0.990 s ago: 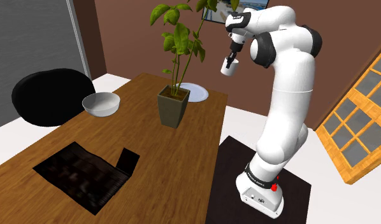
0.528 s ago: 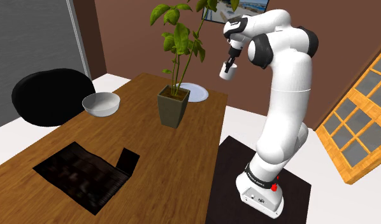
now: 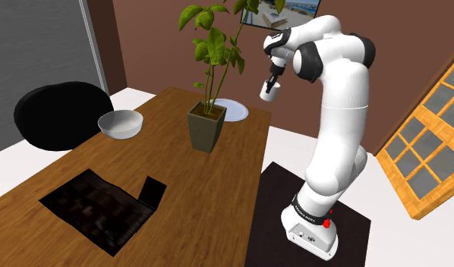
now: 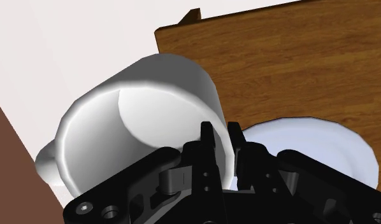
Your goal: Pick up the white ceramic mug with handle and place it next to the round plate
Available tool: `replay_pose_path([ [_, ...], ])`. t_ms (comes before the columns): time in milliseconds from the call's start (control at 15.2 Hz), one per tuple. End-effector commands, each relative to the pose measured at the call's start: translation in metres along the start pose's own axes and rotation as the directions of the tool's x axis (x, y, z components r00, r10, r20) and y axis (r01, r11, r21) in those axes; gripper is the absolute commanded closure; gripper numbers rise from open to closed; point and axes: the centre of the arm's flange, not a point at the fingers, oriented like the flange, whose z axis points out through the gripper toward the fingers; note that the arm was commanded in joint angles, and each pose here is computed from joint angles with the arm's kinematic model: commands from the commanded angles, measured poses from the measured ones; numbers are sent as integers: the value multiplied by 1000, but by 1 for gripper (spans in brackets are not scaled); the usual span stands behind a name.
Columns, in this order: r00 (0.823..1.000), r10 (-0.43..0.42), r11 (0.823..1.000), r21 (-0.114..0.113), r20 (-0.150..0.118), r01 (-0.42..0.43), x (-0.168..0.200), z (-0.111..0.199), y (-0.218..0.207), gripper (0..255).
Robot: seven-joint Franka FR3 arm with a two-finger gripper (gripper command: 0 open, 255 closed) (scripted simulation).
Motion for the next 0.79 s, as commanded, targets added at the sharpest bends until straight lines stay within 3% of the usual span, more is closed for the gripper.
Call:
replay_pose_path([
  [0,1000,0,1000,-1,0,0,-2,11,-1,255],
  [726,1000,0,1000,-1,0,0,-8,69,-2,255],
])
